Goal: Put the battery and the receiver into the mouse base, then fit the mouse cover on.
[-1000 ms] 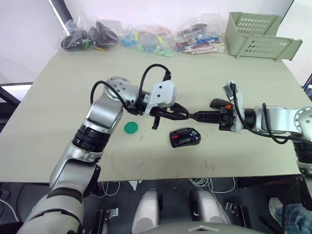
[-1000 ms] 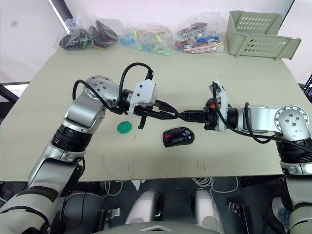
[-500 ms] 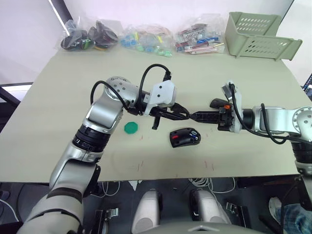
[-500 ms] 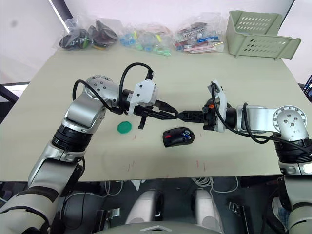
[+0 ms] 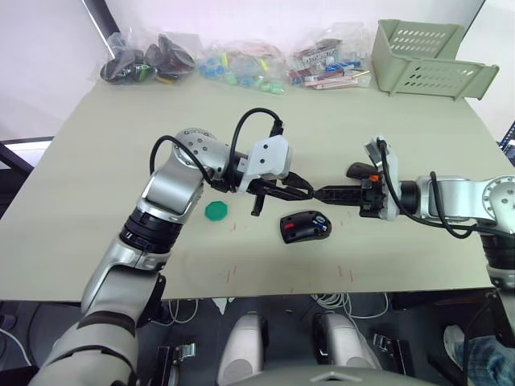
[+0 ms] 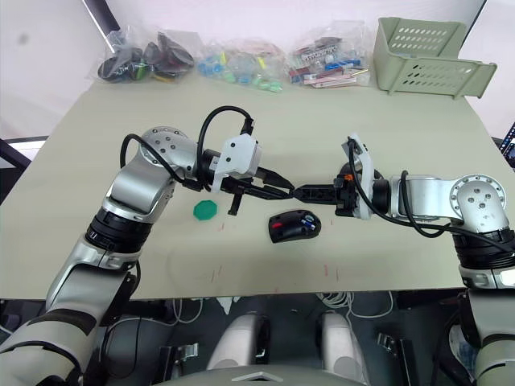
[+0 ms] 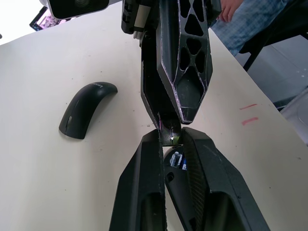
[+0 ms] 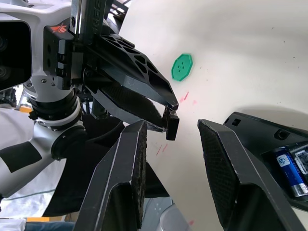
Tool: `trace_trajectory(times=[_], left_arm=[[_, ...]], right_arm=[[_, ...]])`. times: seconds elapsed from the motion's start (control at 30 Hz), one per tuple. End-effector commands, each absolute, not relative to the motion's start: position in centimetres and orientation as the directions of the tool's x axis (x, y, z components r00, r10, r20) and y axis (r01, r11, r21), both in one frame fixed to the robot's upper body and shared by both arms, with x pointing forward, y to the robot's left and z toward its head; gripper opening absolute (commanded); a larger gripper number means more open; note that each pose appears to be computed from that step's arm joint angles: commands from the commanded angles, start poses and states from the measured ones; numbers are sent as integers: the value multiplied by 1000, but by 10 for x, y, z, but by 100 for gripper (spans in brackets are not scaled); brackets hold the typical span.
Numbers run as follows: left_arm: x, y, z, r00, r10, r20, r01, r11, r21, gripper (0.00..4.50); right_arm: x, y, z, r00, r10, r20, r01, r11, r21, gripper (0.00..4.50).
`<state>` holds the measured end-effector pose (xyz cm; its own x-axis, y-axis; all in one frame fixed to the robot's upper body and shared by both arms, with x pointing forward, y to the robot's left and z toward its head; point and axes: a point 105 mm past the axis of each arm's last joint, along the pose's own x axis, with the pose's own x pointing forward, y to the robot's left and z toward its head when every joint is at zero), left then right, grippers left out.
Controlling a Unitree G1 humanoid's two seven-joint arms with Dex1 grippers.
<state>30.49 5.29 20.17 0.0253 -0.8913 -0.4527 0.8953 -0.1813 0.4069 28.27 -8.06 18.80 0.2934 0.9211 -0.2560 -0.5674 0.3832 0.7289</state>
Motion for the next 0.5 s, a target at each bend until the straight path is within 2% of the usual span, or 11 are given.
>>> trace_trajectory(times=[0.03,0.07,0.1,0.13,0.17,0.5], left_arm=[[300,53,211,23,-901,-434,874,-193,447,55],[300,53,211,23,-901,-434,874,-193,447,55],[300,53,210,23,-900,-435,873,-193,447,55],[300,53,210,23,-900,-435,874,-193,447,55],[300,54,210,23,-900,-435,874,-194,446,55],[300,53,209,26,-902,-431,874,-189,447,55]], right_arm=[[280,-80,200,280,937,-209,-589,340,733,178],[280,-80,200,281,937,-209,-589,340,733,123],[280,-80,200,280,937,-210,-589,341,733,93],[280,-80,200,281,936,-210,-589,341,733,38],[280,-80,200,281,937,-210,-589,341,732,2],[279,-80,200,273,938,-214,-594,339,729,2]])
